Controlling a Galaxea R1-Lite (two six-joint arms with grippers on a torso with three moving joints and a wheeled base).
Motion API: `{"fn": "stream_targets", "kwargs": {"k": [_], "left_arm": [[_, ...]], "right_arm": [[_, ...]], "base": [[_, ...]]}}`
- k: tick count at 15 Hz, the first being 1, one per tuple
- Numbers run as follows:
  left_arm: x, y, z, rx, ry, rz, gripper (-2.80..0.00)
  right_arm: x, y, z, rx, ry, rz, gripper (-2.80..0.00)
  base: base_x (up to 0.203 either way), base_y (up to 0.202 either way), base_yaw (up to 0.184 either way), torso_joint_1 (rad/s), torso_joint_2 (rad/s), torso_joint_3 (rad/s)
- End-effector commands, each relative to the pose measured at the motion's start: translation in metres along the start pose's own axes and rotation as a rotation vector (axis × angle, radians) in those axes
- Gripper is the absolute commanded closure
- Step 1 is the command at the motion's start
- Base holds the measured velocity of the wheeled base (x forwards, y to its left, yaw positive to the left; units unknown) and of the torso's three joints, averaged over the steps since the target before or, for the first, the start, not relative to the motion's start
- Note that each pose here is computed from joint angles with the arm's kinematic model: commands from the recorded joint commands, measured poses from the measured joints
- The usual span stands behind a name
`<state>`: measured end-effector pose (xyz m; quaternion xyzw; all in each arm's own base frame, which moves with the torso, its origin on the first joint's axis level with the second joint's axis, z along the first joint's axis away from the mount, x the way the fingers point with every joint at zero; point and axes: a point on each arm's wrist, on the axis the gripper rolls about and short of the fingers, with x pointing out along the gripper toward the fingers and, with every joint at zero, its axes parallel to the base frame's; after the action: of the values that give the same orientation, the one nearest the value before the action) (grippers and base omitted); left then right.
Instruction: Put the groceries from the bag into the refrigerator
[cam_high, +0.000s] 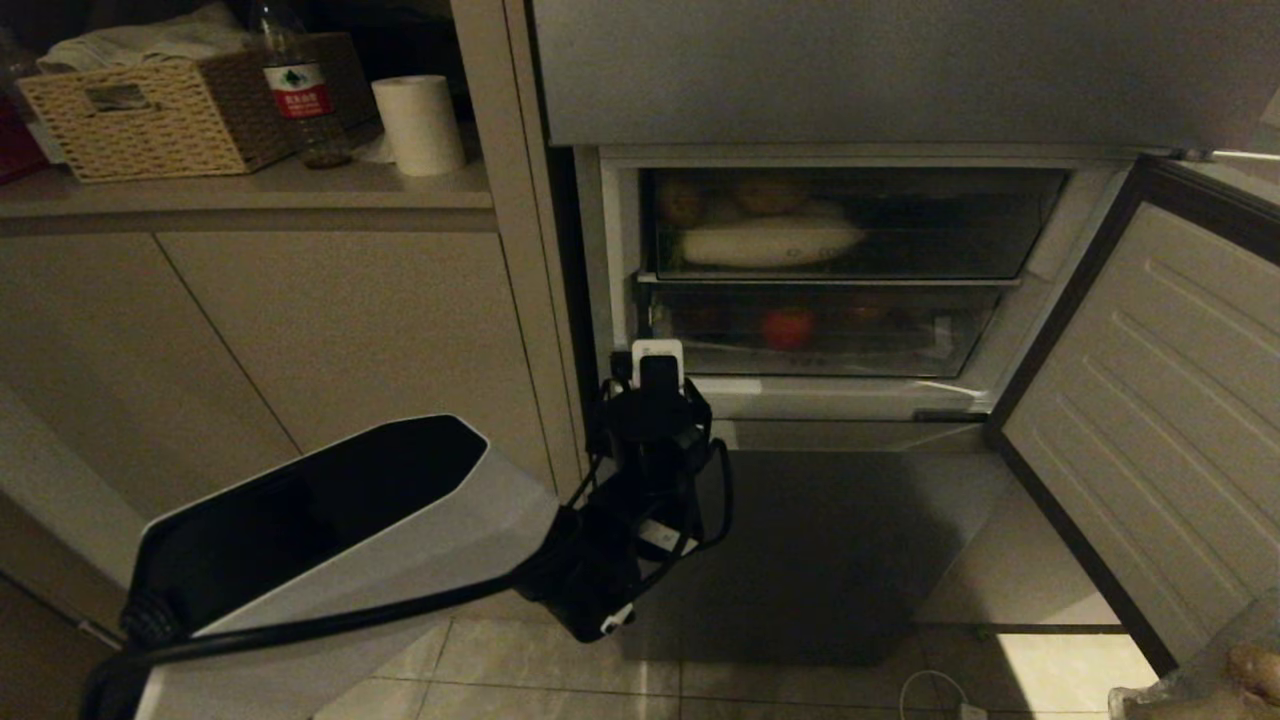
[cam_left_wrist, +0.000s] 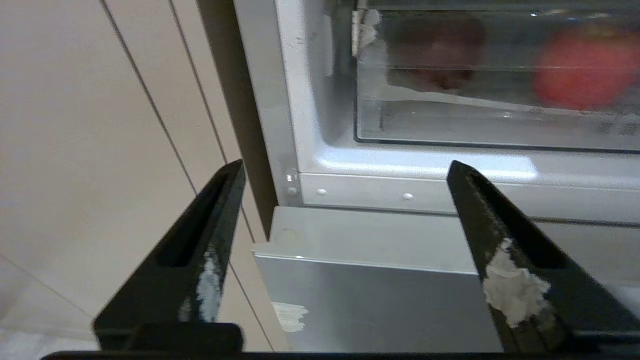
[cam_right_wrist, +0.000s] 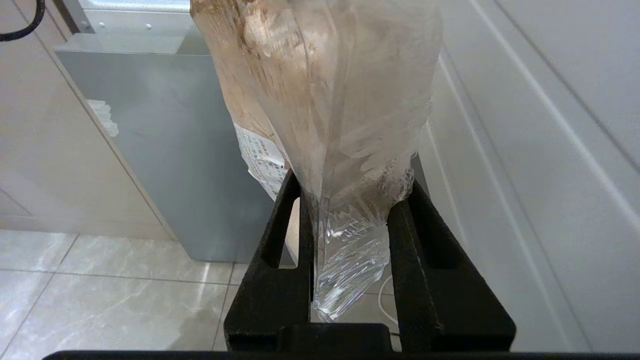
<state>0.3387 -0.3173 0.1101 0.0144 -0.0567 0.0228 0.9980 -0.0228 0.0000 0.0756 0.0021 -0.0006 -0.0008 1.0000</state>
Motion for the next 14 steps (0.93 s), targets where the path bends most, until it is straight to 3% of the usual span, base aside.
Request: {"fn": "stream_targets", "kwargs": {"k": [1,11,14], "left_arm": [[0.003,0.002,-0.001,-0.003,-0.003,0.008,-2.80],[0.000,0.007,0.002,-0.009,-0.001,-0.002,-2.80],[-0.008,0.009,-0.006,0.020,0.027,-0.014,-2.80]], "right_arm": [[0.000,0.000,0.000,0.000,0.000,0.000,0.00],[0.000,0.000,0.000,0.000,-0.001,0.000,0.00],[0.000,0.000,0.000,0.000,-0.001,0.000,0.00]], "base": [[0.000,0.000,0.000,0.000,0.00,0.000],[0.000,0.000,0.000,0.000,0.00,0.000],[0.000,0.000,0.000,0.000,0.00,0.000]]}}
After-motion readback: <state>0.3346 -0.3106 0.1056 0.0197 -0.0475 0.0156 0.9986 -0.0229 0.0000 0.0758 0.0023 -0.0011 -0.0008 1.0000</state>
